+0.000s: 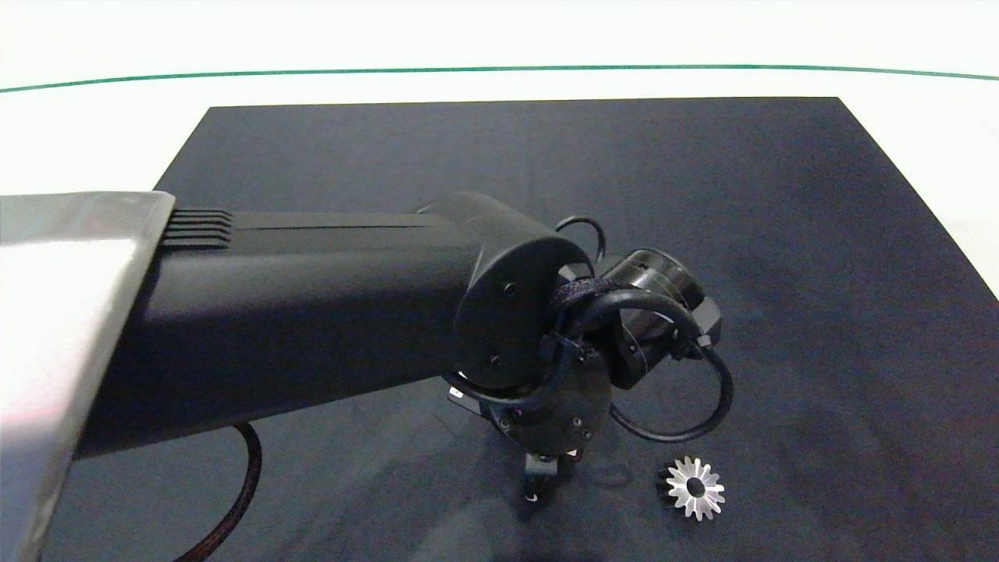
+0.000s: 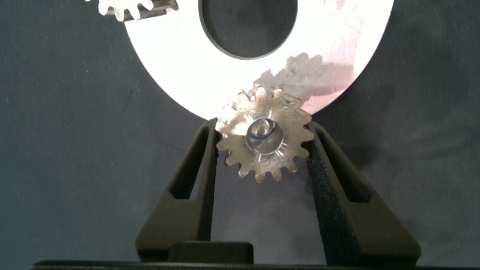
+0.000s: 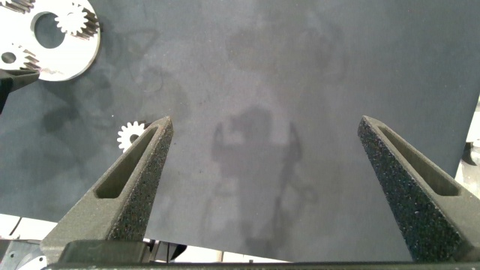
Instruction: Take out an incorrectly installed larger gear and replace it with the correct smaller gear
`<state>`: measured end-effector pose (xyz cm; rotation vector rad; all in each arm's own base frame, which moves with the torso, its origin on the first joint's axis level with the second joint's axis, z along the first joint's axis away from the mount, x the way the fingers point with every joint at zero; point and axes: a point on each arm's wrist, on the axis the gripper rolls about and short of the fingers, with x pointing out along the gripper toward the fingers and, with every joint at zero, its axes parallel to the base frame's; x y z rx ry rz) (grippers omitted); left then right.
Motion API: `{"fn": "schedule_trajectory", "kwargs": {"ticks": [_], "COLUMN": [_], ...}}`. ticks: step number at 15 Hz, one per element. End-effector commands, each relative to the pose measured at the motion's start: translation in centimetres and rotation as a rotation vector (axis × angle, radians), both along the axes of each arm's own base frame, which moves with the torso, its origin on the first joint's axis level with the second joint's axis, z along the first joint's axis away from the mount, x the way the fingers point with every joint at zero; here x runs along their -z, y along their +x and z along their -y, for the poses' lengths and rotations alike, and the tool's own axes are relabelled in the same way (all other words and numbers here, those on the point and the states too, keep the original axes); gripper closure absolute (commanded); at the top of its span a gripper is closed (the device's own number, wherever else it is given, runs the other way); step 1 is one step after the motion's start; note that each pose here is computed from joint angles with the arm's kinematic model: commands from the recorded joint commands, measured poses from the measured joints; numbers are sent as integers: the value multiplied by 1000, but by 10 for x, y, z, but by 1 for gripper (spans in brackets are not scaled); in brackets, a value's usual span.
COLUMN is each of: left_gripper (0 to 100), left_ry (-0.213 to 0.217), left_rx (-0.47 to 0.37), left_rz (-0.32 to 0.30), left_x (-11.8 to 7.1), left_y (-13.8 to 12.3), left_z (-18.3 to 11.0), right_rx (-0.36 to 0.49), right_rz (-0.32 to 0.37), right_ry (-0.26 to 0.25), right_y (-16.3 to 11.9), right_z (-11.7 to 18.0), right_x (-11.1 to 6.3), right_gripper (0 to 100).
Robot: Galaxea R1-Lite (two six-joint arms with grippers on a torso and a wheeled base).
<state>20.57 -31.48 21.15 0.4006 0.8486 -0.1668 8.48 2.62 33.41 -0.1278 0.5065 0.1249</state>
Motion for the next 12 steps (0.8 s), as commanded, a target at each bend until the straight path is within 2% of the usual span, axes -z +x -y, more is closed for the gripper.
{"fn": "schedule_trajectory", "kwargs": {"ticks": [1,2,3,12], "left_gripper": [100,100,0,0], "left_ry": [6,8,9,-24], "left_rx": [-12,-12,-15,-27], "left_rz": [-11,-12,-13,1], "left_x": [4,5,5,-4], "left_y": [-1,-1,0,-1], "left_z": [-1,-1,-1,-4], "right_rx": [0,2,0,8], "right_rz": [-4,-4,-4,-5], "right_ry": [-2,-2,-2,2], "right_y": [0,0,0,0], "right_z": [0,0,0,1], "right_x": [0,0,0,0], "right_gripper": [0,0,0,0]}}
